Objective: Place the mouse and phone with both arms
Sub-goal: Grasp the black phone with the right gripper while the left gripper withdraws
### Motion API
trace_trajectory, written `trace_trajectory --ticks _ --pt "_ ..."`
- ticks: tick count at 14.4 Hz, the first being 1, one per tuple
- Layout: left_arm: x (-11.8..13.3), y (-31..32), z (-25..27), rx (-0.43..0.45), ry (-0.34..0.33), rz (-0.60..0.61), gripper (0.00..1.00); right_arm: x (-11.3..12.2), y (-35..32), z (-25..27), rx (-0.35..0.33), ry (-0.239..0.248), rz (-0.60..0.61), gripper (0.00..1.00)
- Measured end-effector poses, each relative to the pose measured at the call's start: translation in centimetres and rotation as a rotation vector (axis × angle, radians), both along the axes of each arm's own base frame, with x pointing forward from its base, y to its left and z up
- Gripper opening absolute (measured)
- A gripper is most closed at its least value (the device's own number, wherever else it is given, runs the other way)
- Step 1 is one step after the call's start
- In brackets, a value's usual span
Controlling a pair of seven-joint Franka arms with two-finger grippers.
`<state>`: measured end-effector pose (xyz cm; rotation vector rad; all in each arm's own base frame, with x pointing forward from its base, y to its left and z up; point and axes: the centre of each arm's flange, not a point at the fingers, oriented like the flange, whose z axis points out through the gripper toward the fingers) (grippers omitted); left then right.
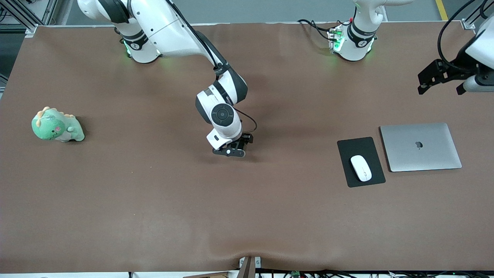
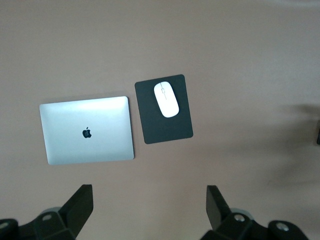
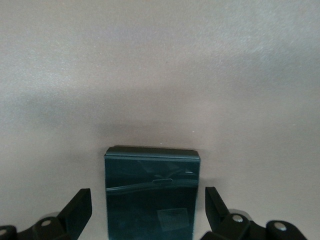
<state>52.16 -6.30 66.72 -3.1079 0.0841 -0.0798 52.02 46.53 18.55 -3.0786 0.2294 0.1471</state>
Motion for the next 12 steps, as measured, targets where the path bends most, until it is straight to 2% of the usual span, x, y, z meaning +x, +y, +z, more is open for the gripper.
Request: trace_trajectory --ticks 4,5,6,7,10,12 --pt "-0.8 0.0 0.1 0.003 0.01 0.003 1.0 -0.6 0.3 -1.8 -0.009 0.002 -0.006 1.0" --pt "-0.8 0.1 0.2 0.003 0.009 0.004 1.0 -0.6 0.2 -1.7 -0.01 0.001 -0.007 0.93" --pt "-0.9 0.1 0.2 0.003 0.008 0.006 1.0 -0.5 0.3 -1.3 -0.007 -0.001 -0.008 0.82" --pt "-0.9 0.2 0.3 0.002 0.007 0.009 1.0 -0.5 0.3 -0.9 -0.007 -0.001 -0.009 0.8" --pt "-0.9 0.9 0.2 0.002 0.011 0.022 1.0 -0.3 -0.3 -1.2 -0.025 0.017 -0.015 0.8" --pt "-0.8 2.2 0.1 0.004 0.021 0.045 1.0 0.7 -1.2 -1.0 -0.031 0.017 -0.033 0.8"
